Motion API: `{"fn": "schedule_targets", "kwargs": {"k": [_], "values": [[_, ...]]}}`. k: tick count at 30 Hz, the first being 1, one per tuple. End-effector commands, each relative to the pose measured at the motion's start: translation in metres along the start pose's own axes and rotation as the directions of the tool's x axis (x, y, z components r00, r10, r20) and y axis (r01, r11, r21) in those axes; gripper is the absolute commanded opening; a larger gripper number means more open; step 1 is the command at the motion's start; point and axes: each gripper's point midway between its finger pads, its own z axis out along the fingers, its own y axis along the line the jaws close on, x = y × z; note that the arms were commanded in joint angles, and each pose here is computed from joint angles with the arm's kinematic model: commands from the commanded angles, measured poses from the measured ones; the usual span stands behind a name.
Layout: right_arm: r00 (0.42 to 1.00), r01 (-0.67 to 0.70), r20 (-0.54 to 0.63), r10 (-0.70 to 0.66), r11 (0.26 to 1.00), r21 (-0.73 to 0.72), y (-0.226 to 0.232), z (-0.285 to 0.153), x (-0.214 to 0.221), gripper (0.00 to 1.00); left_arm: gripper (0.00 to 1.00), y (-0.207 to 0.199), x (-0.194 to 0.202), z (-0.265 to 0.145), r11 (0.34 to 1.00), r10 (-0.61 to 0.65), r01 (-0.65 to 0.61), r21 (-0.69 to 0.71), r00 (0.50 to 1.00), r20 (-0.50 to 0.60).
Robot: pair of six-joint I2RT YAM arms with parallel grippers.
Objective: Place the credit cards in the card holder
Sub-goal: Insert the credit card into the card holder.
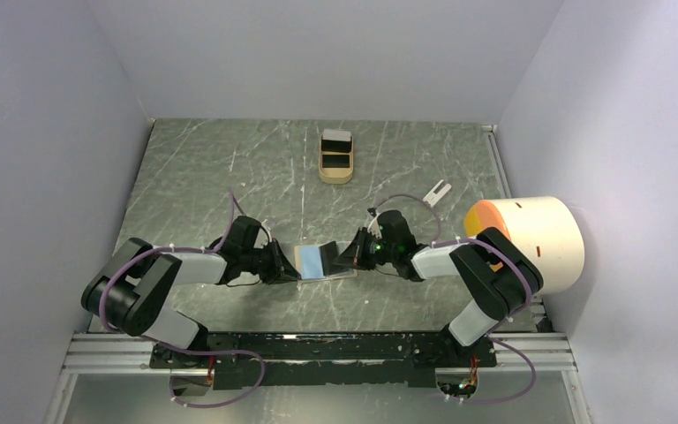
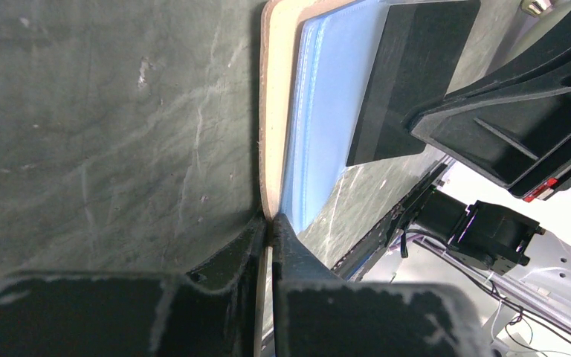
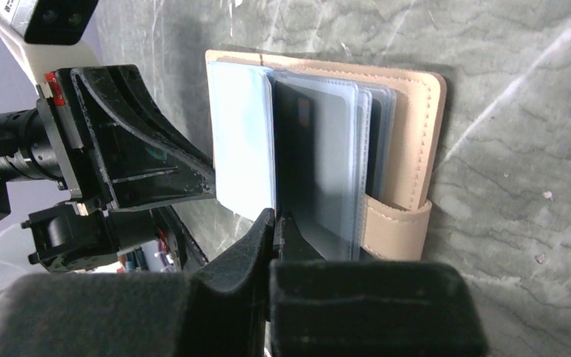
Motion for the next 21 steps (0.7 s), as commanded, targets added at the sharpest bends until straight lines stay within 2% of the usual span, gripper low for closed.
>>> {"fn": "schedule_targets", "kwargs": {"k": [1,6,17,21], "values": [[0.999,-0.036,-0.003,0.036,0.999,0.018,-0.004,-0.002,0.006,0.01,0.09,0.015,0.001,0.002,0.999,-0.008,0.008,-0.045,1.0,0.01],[0.999,-0.046,-0.027,0.046,0.999,0.0,-0.005,0.003,0.01,0.06,0.09,0.014,0.001,0.001,0.999,-0.005,0.005,-0.043,1.0,0.01],[1.0,0.014,-0.008,-0.014,1.0,0.0,-0.01,0.012,0.004,0.05,0.09,0.015,0.002,0.001,0.999,-0.006,0.006,-0.041,1.0,0.006],[1.0,0.02,-0.004,-0.02,0.999,0.034,-0.016,0.009,0.005,0.11,0.09,0.014,0.002,0.0,0.999,-0.004,0.004,-0.039,1.0,0.01]]}}
